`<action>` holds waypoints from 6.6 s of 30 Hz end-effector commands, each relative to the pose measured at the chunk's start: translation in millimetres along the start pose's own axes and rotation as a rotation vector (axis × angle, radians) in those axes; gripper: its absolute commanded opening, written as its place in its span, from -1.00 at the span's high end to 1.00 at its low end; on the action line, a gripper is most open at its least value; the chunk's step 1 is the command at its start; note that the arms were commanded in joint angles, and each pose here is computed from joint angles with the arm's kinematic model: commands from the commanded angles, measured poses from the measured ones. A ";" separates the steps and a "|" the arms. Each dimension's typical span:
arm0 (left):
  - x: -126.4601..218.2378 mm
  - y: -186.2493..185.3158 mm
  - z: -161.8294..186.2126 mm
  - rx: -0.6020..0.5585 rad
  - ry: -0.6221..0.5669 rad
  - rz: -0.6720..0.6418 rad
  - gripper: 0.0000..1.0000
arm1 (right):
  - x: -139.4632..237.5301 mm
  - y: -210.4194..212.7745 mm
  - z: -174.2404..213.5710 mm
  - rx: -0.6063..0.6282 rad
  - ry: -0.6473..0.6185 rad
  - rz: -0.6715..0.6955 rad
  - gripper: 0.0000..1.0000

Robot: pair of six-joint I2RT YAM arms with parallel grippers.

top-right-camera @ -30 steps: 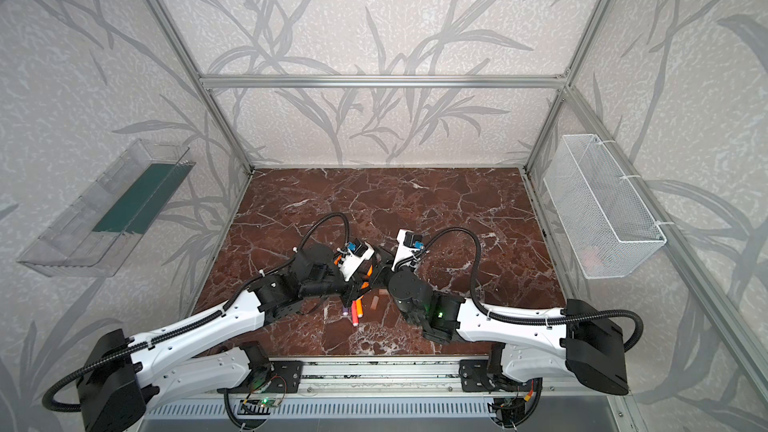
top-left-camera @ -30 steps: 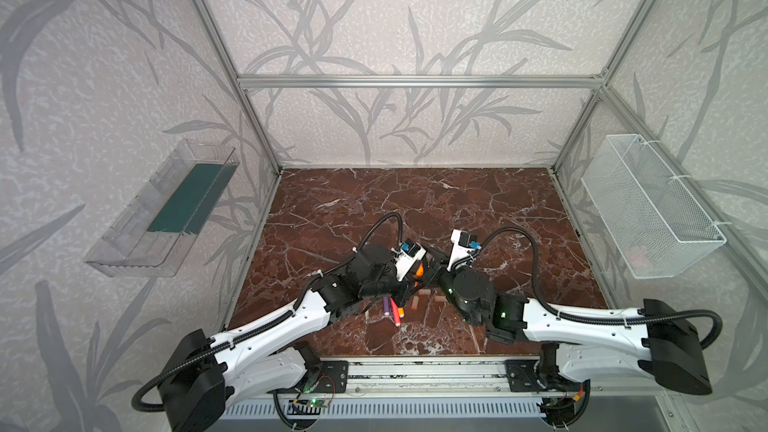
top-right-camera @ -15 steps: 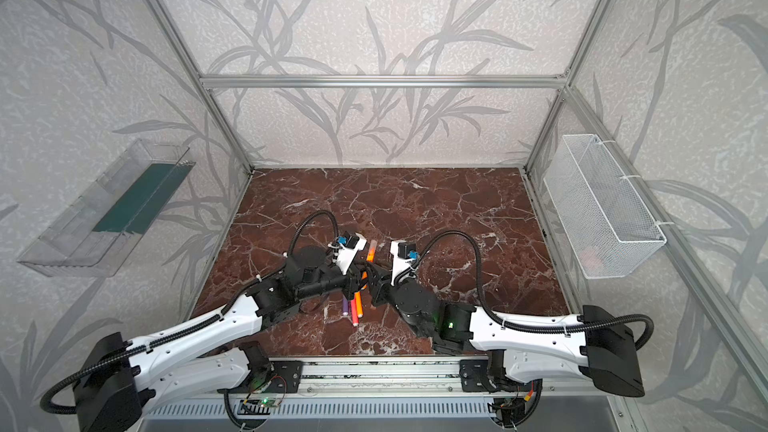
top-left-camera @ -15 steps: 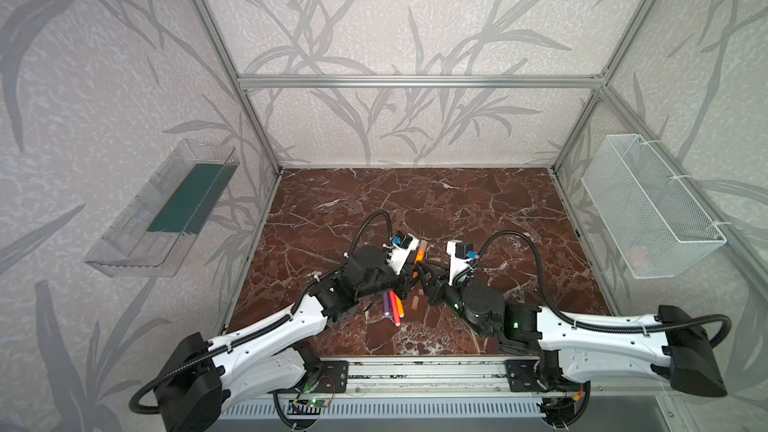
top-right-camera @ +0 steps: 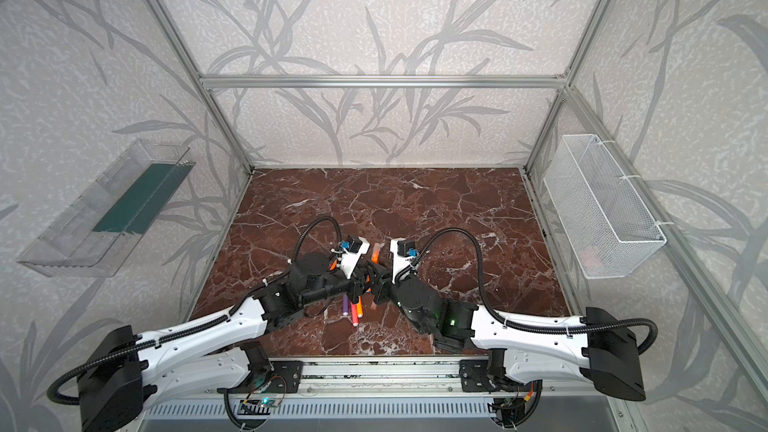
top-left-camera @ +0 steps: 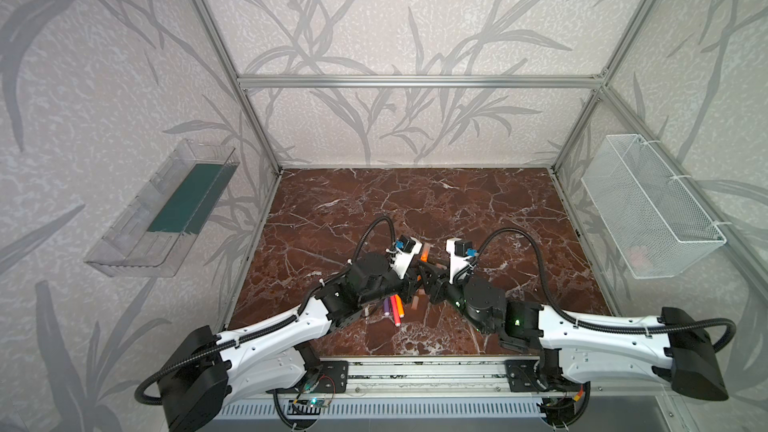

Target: Insert the pens into the pen caps

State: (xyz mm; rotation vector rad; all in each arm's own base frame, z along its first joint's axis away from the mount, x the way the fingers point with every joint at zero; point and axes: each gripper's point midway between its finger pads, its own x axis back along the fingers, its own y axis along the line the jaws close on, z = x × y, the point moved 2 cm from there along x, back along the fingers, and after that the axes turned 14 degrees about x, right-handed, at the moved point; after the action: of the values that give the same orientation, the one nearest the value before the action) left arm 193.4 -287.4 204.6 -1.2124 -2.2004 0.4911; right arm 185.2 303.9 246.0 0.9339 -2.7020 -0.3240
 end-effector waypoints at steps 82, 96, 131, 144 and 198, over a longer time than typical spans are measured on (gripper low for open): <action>89.2 108.4 23.0 0.154 -0.055 -0.796 -0.69 | -6.8 -226.8 138.8 -0.013 0.810 0.567 0.43; 58.0 117.0 53.9 0.174 0.114 -0.788 -0.53 | 15.2 -216.3 71.5 0.004 0.599 0.575 0.16; 53.6 197.0 69.4 0.254 0.224 -1.154 0.04 | 17.7 -202.1 66.3 -0.037 0.497 0.467 0.08; 44.3 201.9 77.6 0.274 0.266 -1.151 0.03 | 15.1 -201.6 69.4 -0.040 0.509 0.460 0.08; 25.3 104.3 14.9 0.266 0.125 -0.594 0.73 | -26.7 -98.7 36.8 -0.233 0.210 0.003 -0.13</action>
State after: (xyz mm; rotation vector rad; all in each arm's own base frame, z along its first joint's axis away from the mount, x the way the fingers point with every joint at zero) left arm 251.9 -194.9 130.5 -0.2399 -2.1771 0.3948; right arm 250.3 232.7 164.1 0.7601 -2.4032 -0.3989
